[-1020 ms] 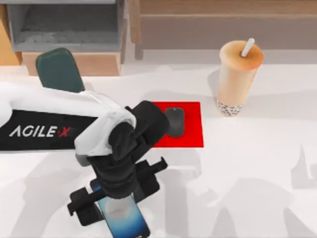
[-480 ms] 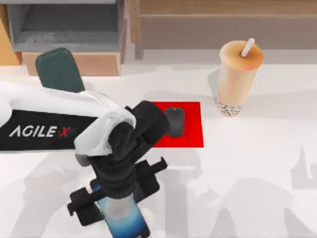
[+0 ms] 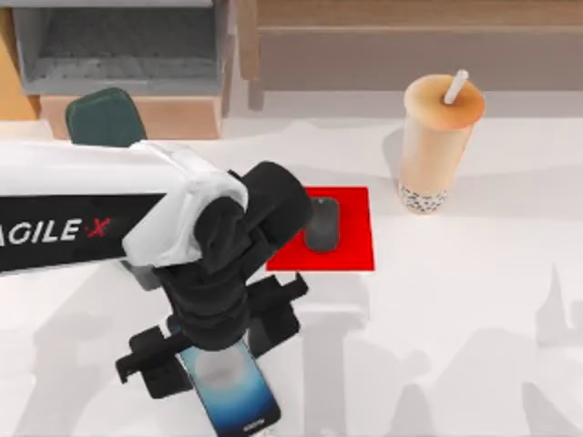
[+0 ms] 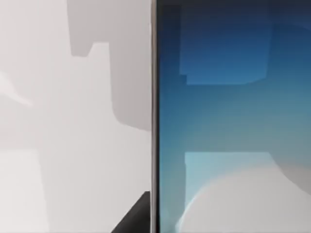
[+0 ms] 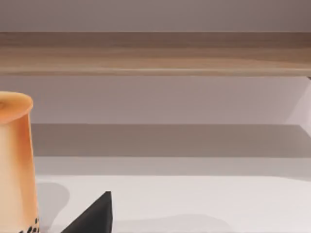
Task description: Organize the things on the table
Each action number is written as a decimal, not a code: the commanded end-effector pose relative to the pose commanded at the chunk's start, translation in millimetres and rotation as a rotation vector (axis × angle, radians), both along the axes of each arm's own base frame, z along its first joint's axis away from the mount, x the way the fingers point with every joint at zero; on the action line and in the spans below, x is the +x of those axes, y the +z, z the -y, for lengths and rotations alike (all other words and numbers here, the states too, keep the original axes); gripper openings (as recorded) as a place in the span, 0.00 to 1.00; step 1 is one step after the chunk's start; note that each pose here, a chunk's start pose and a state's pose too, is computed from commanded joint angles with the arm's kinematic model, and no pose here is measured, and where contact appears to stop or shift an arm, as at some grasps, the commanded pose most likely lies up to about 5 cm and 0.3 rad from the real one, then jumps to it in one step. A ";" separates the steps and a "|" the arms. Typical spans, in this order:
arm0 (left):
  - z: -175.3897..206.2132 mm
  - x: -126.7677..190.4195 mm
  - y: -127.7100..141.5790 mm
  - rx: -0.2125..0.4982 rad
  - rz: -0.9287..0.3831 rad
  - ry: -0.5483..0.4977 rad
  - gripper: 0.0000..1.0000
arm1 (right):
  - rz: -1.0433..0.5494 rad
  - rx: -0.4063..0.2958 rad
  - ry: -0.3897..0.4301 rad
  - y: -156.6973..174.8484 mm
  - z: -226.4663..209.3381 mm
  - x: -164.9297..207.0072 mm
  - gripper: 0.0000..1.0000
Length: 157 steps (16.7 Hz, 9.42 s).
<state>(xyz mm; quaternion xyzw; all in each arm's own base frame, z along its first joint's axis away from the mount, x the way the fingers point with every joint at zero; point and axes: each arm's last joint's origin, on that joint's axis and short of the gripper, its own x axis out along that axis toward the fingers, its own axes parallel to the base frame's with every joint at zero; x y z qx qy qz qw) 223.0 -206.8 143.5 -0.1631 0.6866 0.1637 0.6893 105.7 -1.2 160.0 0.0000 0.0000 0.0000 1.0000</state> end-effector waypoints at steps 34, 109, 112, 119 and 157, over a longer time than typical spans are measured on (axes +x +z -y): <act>15.5 28.5 116.6 0.391 1.083 -0.083 0.00 | 0.000 0.000 0.000 0.0 0.0 0.0 1.00; -203.2 -116.5 20.4 0.329 1.524 -0.364 1.00 | 0.000 0.000 0.000 0.0 0.0 0.0 1.00; -205.6 -117.3 16.5 0.365 1.536 -0.366 1.00 | 0.000 0.000 0.000 0.0 0.0 0.0 1.00; -205.6 -117.3 16.5 0.365 1.536 -0.366 1.00 | -0.003 0.006 0.016 1.8 -2.2 1.3 1.00; -205.6 -117.3 16.5 0.365 1.536 -0.366 1.00 | 0.000 -0.017 -0.014 -83.5 -183.5 183.4 1.00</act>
